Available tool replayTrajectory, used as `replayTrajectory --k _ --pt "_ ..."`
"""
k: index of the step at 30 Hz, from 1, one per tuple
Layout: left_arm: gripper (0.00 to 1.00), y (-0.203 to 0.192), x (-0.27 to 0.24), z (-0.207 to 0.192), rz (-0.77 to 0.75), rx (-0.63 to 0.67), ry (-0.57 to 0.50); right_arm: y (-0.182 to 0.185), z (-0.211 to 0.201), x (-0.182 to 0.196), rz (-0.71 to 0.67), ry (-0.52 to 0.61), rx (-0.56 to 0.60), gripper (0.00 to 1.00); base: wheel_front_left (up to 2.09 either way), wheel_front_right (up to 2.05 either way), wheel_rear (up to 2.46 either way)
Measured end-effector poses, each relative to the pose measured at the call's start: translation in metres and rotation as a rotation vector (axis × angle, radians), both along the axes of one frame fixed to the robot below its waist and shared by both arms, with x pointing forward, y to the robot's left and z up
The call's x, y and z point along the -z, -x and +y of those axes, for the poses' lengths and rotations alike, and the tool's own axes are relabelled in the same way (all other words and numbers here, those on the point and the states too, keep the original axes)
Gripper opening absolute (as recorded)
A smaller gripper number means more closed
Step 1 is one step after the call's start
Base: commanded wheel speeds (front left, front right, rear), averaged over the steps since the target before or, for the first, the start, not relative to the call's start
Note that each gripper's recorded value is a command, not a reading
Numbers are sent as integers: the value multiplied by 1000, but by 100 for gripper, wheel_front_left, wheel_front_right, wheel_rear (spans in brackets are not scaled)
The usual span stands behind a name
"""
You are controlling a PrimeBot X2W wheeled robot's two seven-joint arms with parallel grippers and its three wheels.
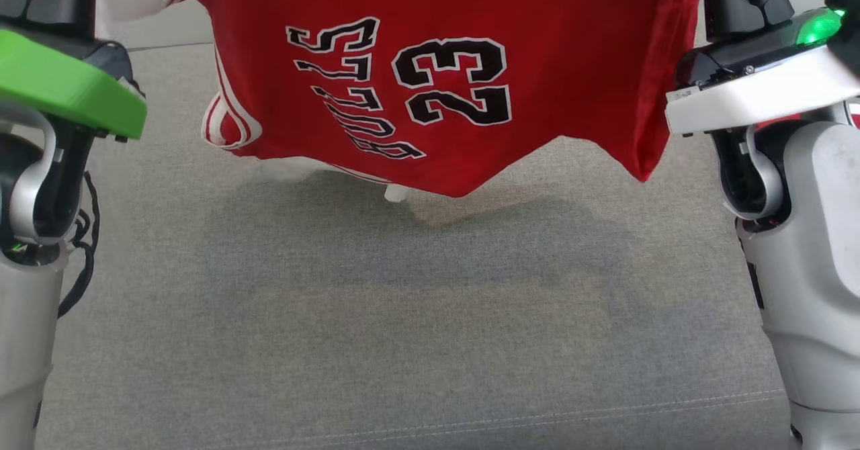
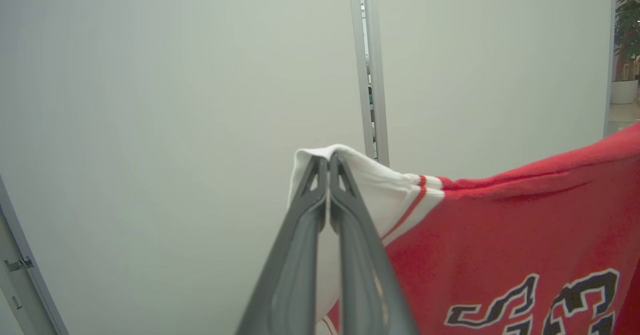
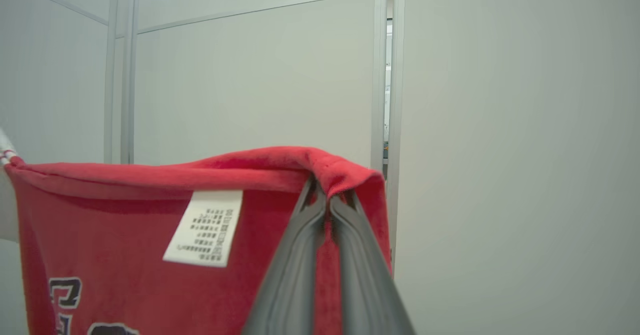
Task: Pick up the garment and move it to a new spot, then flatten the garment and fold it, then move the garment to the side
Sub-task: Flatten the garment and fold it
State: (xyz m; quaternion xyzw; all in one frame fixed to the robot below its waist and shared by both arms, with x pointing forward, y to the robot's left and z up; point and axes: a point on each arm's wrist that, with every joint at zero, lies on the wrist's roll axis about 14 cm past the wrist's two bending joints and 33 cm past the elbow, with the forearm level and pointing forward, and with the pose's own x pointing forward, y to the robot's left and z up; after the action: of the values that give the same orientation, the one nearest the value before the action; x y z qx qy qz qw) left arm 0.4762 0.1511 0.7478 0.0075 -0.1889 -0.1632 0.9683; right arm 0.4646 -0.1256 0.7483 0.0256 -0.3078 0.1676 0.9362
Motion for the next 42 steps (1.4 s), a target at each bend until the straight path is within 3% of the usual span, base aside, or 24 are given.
replayTrajectory --k 7,12,23,29,35,38,42 --pt "0 -6 1 -5 48 14 2 -11 12 3 56 5 -34 0 0 0 0" --pt "0 -41 35 -12 217 30 0 -43 17 12 132 48 -25 0 0 0 0" --pt "0 -105 55 -9 379 -18 42 -107 5 15 230 19 47 0 0 0 0" --pt "0 -131 23 -1 266 -75 54 -132 -10 -9 216 -65 86 0 0 0 0" --pt "0 -150 -29 5 13 -132 36 -139 -24 -63 42 -134 113 0 0 0 0" --pt "0 -162 -17 0 -15 -121 25 -153 -23 -43 66 -125 133 0 0 0 0" --pt "0 -179 38 -2 86 -110 47 -176 -16 11 170 -113 139 0 0 0 0"
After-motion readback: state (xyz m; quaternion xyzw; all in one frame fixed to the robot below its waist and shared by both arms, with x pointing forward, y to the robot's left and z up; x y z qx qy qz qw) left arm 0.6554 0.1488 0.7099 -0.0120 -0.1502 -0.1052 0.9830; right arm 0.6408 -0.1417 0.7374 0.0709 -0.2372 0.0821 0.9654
